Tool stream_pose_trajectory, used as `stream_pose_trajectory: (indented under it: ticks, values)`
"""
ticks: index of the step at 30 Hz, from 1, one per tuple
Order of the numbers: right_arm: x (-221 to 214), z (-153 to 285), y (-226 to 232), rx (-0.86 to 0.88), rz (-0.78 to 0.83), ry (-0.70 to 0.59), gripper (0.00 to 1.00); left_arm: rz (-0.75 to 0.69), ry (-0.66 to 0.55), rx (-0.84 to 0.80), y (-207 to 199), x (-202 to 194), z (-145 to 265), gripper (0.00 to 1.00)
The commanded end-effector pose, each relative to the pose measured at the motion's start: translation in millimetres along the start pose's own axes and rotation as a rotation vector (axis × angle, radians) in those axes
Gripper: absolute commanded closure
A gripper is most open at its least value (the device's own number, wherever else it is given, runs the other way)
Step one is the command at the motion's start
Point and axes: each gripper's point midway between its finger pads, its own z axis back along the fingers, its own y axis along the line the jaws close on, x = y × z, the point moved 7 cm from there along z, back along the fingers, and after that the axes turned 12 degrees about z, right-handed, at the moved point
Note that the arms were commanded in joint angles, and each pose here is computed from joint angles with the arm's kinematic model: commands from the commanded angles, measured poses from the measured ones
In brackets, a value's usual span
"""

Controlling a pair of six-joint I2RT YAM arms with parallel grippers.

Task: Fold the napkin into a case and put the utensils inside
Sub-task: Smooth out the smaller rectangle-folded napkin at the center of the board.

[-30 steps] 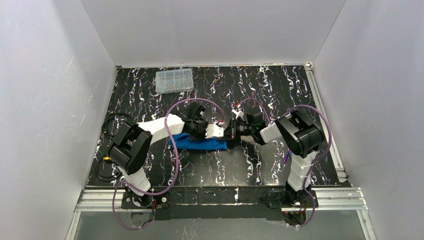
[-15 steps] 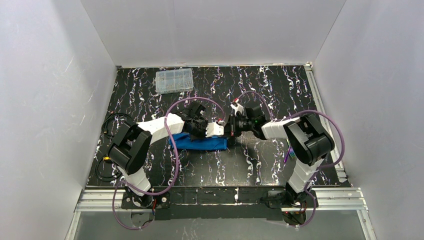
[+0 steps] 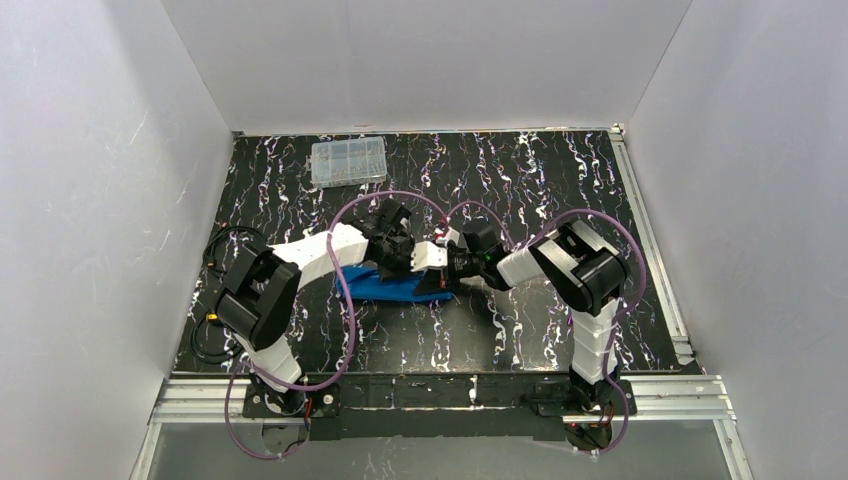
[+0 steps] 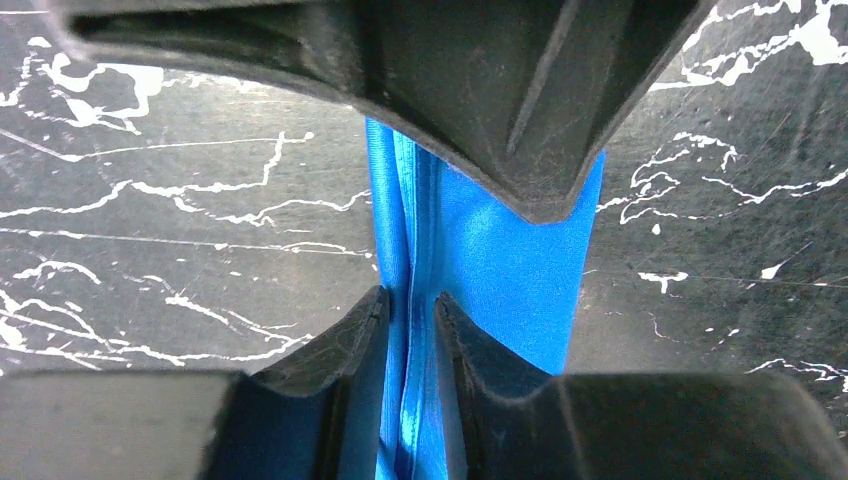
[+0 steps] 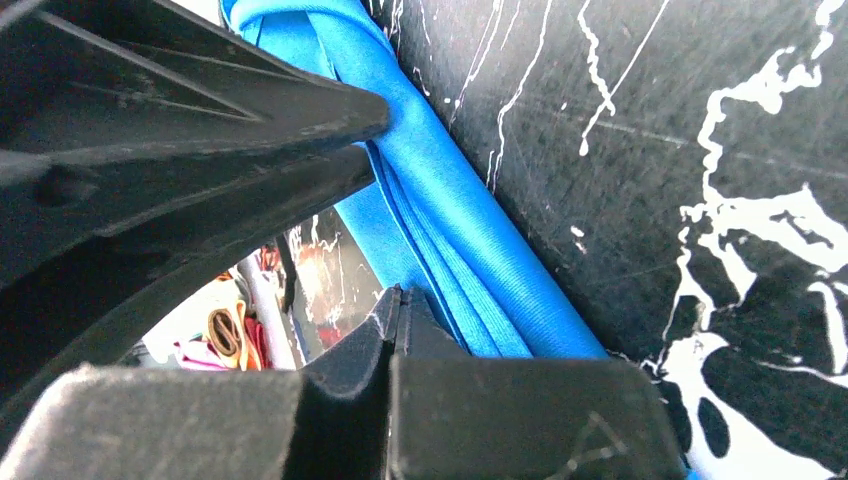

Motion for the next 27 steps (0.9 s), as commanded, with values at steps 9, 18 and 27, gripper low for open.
stream_pose_trajectory:
  ticks: [9,18,27]
  values:
    - [19,4,4,-0.087,0.082,-0.029,0.99,0.247,0.014,0.123,4,-5,102,0.55]
    - [36,2,31,-0.090,0.134,0.000,0.99,0.573,0.020,0.049,13,-63,111,0.59]
    - [58,-43,71,-0.001,0.194,0.017,0.99,0.589,-0.054,-0.029,-4,-62,102,0.70]
